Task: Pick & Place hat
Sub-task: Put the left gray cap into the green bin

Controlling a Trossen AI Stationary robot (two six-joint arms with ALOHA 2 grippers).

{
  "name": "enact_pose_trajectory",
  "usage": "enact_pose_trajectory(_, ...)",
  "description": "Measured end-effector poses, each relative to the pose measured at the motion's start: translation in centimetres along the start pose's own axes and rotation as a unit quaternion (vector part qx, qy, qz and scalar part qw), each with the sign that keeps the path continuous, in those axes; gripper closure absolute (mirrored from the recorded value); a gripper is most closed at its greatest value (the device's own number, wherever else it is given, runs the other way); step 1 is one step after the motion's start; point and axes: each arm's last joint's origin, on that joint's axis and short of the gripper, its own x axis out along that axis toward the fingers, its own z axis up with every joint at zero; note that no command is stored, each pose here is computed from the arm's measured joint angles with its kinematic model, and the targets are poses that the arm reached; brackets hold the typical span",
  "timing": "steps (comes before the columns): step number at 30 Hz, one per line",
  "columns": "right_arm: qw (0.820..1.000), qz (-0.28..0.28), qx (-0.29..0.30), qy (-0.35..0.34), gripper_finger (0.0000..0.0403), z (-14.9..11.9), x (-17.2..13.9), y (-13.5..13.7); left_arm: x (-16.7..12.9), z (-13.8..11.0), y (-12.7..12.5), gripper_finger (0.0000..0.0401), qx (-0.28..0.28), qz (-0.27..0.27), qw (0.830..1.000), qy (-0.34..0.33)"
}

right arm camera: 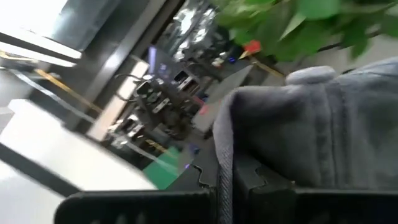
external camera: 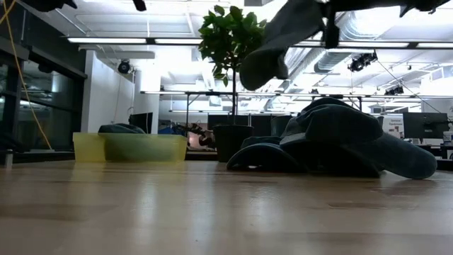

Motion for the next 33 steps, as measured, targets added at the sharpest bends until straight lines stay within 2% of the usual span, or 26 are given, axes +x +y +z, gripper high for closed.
enact_pose_trajectory(8,0.993,-0.115,-0.031,-0.026,0.0403,0.6,-3.6,-0.4,-0.1,-1.4,0.2,0.0265,-0.09,0.009,0.993,0.07)
enact_pose_trajectory(13,0.981,-0.176,-0.06,-0.054,0.0403,0.9,-4.9,-0.8,-0.2,-2.2,0.5,0.0265,-0.106,0.035,0.988,0.111)
enact_pose_trajectory(25,0.951,-0.248,-0.141,-0.115,0.0402,2.5,-5.4,-1.8,-0.3,-2.7,0.6,0.0265,-0.107,0.044,0.984,0.134)
enact_pose_trajectory(33,0.942,-0.262,-0.171,-0.119,0.0402,3.9,-5.6,-2.8,-0.5,-3.2,0.7,0.0265,-0.105,0.052,0.98,0.159)
